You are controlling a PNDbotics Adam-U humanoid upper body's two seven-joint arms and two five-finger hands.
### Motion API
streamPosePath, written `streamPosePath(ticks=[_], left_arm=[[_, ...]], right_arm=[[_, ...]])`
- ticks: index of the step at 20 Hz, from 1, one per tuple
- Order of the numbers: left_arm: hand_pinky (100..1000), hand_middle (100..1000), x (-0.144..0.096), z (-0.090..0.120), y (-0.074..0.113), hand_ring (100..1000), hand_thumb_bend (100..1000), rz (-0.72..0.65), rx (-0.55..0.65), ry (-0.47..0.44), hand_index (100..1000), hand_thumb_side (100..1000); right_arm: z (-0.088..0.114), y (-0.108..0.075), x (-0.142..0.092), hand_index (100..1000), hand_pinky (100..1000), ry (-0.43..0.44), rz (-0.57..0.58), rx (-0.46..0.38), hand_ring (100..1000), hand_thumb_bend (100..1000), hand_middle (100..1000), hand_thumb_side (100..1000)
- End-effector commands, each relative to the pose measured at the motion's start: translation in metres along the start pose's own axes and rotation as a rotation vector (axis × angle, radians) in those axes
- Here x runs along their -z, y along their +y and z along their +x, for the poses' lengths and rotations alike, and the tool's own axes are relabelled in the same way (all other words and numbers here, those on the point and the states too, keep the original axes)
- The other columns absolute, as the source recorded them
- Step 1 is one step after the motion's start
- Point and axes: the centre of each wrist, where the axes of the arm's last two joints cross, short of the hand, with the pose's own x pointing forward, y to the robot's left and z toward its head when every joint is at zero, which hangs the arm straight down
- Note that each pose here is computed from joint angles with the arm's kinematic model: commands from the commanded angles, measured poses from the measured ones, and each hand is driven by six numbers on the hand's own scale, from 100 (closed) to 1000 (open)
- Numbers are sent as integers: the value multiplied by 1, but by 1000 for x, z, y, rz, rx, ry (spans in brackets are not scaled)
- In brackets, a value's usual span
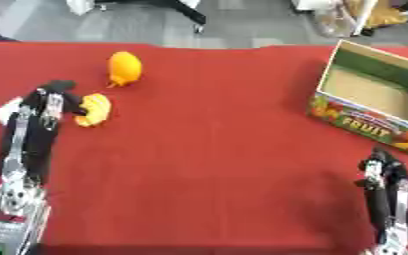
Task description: Pick up the objects with one hand, pass them to the other hand, and then place them into the box on the other side of the table.
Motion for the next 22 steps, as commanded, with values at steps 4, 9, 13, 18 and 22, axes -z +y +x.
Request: streamPosePath(ticks=[4,9,13,18,22], left_arm=[[844,546,27,40,68,552,177,-74,431,-112,768,569],[841,680,54,81,101,687,406,-276,907,-75,856,437],[832,751,80,85,115,766,621,-472,1198,53,904,365],[825,761,109,64,119,782,687,-673,1348,209,893,365],[823,752,127,41,117,774,678,-721,1380,298,880,373]], right_arm=[[1,-4,4,791,448,-16,1,-11,635,100,541,813],[0,-5,4,791,448,-20,17,-21,635,100,541,813],[0,-5,4,791,449,-24,27,-24,635,100,541,814],[0,-4,4,791,449,-25,33,-21,635,100,541,815],[-1,-4,3,791,449,-23,33,-18,635,100,541,816]])
